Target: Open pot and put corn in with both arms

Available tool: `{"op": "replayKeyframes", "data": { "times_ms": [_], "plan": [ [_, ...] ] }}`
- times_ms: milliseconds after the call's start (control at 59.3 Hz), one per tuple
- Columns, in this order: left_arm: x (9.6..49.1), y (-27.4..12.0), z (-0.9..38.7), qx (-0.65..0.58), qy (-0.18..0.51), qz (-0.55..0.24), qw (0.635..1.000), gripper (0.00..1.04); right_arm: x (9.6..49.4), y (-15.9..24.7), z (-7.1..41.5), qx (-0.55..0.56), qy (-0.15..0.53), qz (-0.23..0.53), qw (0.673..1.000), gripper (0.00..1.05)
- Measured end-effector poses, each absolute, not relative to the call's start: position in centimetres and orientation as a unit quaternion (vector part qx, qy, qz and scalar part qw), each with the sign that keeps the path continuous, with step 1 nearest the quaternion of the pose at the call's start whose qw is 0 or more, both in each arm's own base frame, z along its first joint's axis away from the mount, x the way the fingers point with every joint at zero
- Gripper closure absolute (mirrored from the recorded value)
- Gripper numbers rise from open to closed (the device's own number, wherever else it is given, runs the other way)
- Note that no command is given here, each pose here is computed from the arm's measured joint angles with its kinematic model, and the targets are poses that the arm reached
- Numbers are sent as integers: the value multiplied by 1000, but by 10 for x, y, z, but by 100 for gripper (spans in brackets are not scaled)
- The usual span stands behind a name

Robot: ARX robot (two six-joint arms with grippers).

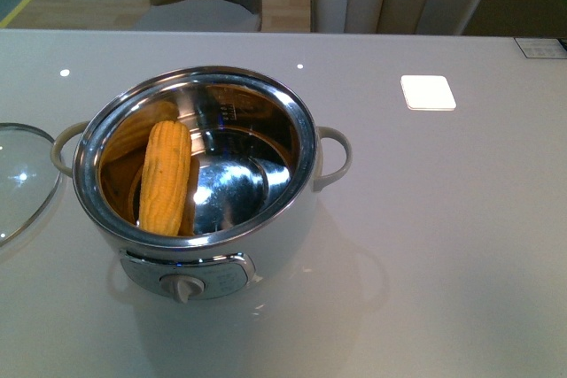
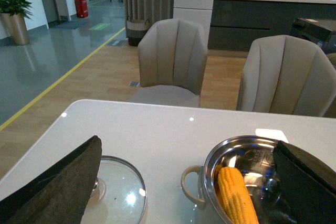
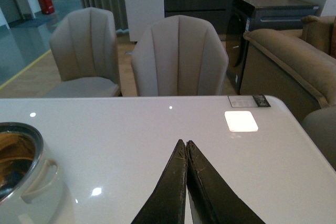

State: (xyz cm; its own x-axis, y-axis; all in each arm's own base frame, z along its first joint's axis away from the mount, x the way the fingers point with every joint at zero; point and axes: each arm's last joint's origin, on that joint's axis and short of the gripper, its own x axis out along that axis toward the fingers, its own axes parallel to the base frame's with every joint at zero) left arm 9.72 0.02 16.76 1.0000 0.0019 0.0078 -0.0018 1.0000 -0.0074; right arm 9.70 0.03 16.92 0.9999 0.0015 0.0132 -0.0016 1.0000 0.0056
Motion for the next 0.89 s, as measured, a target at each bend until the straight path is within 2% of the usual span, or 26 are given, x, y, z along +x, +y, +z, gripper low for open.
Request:
{"op": "replayKeyframes", "data": {
  "times_ms": [236,421,590,657,893],
  "plan": [
    [97,0,168,-4,-4,1,1000,7,97,0,169,2,-7,1,1000,101],
    [97,0,168,-4,-4,1,1000,7,97,0,169,2,-7,1,1000,67],
    [97,0,168,-4,-4,1,1000,7,97,0,169,2,-7,1,1000,22],
    [97,0,168,-4,-4,1,1000,7,97,0,169,2,-7,1,1000,8],
    [97,0,168,-4,-4,1,1000,7,97,0,169,2,-7,1,1000,9]
  ]
}}
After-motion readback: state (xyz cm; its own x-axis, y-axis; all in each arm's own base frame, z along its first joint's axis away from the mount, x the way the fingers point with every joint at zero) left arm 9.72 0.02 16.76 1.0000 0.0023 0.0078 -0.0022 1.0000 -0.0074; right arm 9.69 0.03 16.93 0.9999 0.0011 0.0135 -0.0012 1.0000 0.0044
